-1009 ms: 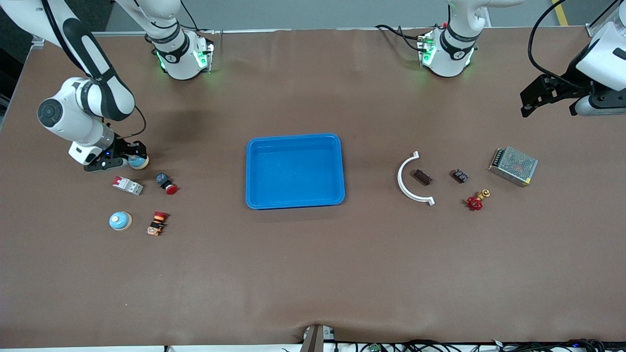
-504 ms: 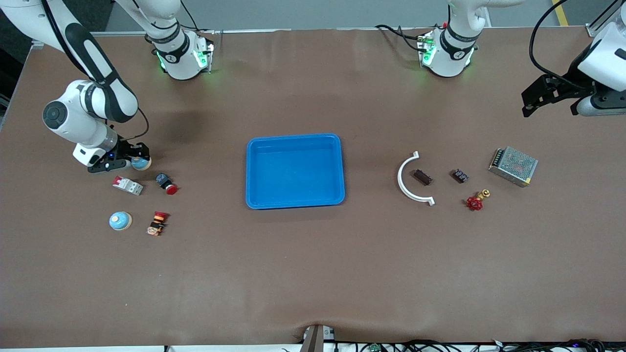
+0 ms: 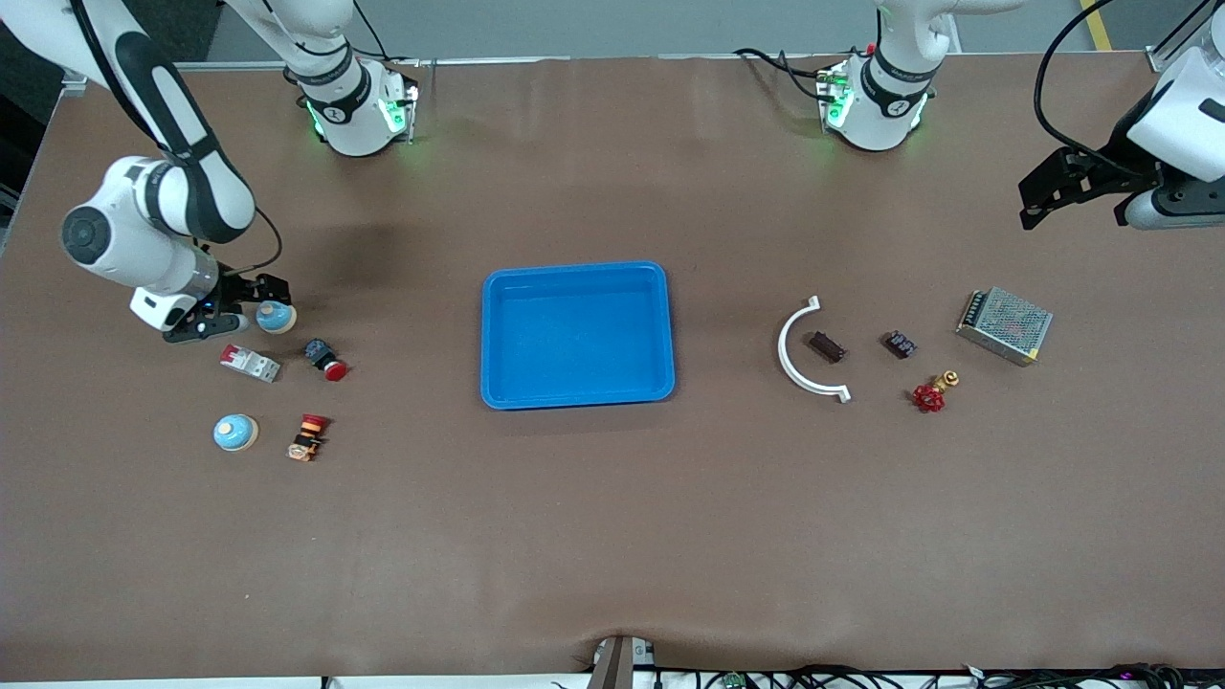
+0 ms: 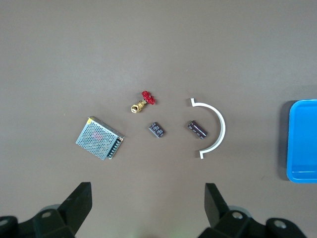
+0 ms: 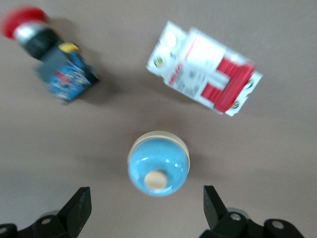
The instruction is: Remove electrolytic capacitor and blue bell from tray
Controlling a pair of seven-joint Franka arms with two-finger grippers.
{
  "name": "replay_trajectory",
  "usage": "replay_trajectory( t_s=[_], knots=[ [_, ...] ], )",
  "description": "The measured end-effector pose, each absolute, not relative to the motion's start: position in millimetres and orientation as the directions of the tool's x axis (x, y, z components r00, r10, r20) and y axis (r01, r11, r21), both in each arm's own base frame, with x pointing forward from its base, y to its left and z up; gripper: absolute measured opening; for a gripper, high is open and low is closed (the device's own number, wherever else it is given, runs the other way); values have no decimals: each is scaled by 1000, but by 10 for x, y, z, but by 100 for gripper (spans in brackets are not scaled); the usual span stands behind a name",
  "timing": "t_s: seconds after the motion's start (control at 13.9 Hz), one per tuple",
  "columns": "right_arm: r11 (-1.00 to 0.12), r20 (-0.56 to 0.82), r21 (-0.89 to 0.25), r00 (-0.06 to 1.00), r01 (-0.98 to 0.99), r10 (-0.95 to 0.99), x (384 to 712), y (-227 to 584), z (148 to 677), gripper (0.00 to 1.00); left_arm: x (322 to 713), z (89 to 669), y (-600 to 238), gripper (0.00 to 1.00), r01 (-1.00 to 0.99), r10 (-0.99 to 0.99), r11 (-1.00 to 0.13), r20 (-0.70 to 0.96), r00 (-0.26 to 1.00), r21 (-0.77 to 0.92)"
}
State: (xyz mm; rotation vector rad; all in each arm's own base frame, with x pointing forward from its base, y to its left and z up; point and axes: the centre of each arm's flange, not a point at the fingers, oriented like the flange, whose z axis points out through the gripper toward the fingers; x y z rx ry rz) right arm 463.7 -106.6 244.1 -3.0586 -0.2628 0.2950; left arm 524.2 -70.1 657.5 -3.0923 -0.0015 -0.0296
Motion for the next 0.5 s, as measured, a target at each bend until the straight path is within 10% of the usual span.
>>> replay_trajectory(
  t_s=[0.5],
  knots=[
    [-990,-191,-25,971,138,141,5429,-554,4050,100,5244,6560,-701,100,1,0,-999,16,1000,-49]
  ],
)
